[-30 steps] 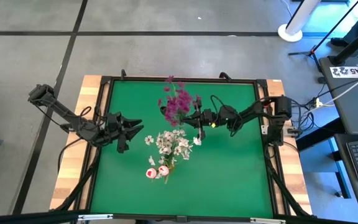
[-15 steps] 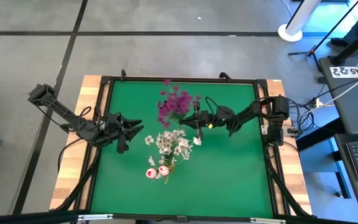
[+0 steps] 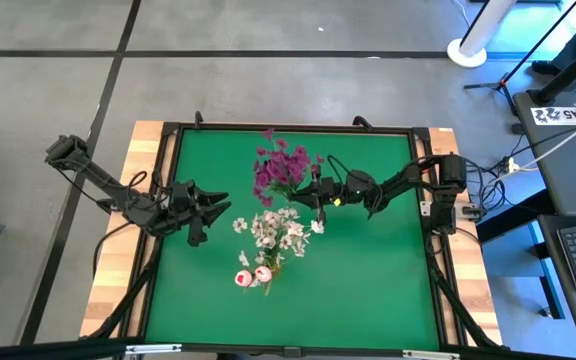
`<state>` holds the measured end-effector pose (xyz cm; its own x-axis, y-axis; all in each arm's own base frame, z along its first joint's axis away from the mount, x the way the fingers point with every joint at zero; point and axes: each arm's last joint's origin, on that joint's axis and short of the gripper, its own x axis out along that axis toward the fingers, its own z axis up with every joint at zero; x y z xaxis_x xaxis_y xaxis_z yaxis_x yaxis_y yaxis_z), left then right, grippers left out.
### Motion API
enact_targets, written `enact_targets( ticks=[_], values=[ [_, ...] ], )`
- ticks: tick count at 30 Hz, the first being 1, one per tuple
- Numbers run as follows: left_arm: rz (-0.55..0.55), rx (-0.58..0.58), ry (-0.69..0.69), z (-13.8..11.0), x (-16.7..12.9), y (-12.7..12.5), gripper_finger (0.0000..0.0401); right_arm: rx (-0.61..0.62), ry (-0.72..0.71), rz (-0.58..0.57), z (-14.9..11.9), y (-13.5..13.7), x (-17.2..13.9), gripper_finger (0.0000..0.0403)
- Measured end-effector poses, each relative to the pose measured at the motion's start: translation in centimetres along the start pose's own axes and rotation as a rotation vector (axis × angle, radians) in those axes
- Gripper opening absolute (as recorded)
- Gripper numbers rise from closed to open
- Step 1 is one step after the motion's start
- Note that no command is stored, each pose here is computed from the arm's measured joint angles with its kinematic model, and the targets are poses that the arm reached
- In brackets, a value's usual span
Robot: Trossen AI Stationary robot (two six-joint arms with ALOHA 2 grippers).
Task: Sort flowers into vase by color
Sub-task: Put the purple flowers into the transparent vase
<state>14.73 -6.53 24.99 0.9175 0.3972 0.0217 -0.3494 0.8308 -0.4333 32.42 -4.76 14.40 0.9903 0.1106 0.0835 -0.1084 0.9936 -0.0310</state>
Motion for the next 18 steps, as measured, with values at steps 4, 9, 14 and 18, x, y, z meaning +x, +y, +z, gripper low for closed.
enact_targets(
  ticks=[4, 9, 14, 18],
  values=[
    [0.000, -0.001, 0.000, 0.00, 0.00, 0.00, 0.0159, 0.030, 0.002, 0.000, -0.02, 0.00, 0.00, 0.0033],
    [0.000, -0.001, 0.000, 0.00, 0.00, 0.00, 0.0159, 0.058, 0.005, 0.000, -0.06, 0.01, -0.02, 0.0035],
    [0.000, -0.002, 0.000, 0.00, 0.00, 0.00, 0.0159, 0.076, 0.008, 0.012, -0.09, 0.04, -0.02, 0.0045],
    [0.000, -0.001, 0.000, 0.00, 0.00, 0.00, 0.0159, 0.081, 0.011, 0.028, -0.12, 0.09, -0.03, 0.0071]
  ],
)
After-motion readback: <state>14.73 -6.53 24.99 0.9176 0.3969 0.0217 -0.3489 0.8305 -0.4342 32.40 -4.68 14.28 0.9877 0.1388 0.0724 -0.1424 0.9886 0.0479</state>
